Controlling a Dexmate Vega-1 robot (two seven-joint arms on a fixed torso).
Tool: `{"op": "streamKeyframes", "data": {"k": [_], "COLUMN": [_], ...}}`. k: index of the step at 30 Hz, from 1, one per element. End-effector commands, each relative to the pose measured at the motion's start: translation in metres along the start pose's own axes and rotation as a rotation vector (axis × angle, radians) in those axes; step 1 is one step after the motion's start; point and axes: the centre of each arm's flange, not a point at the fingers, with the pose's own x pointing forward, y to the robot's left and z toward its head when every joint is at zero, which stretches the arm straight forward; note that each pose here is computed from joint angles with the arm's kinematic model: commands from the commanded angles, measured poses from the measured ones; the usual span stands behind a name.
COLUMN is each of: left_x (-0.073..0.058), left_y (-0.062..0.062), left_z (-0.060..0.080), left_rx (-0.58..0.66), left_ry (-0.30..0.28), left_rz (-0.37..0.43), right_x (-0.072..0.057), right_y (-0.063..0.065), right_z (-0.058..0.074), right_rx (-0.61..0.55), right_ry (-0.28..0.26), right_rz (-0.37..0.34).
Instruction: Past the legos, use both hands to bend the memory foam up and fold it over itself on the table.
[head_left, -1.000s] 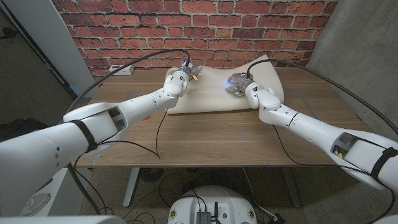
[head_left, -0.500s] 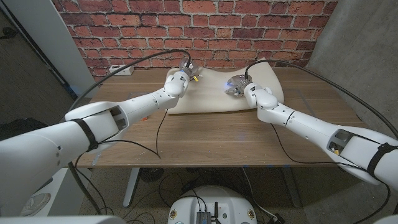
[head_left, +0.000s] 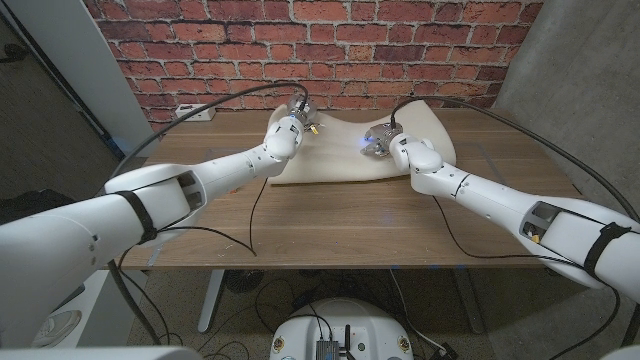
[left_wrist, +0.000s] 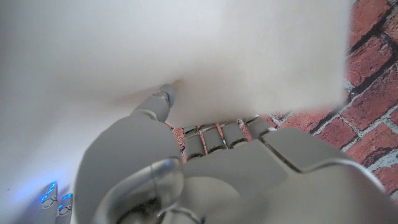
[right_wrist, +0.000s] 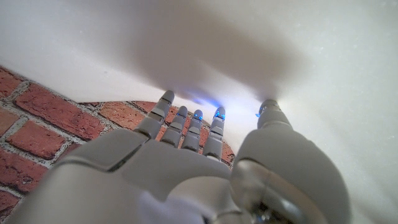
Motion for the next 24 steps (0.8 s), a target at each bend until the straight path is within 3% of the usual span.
{"op": "streamKeyframes", "data": {"k": [1,6,10,17,24], "left_x": [-0.009,-0.017,-0.022,-0.037,-0.048], "left_y": [0.003,0.009,0.014,0.018,0.01], "left_z": [0.001,0.002,-0.001,0.002,0.009], "left_rx": [0.124,0.132,0.027,-0.193,-0.284], "left_ry": [0.073,0.113,0.086,-0.004,-0.076], "left_rz": [0.128,0.227,0.239,0.127,-0.003], "right_x": [0.006,0.008,0.011,0.014,0.017], "right_y": [0.001,0.0,0.0,-0.001,-0.002], "right_z": [0.001,0.002,0.004,0.007,0.007], "right_rx": [-0.01,-0.015,-0.021,-0.026,-0.026], "right_ry": [0.002,0.004,0.003,0.003,0.018], "right_rz": [0.021,0.025,0.029,0.034,0.044]}}
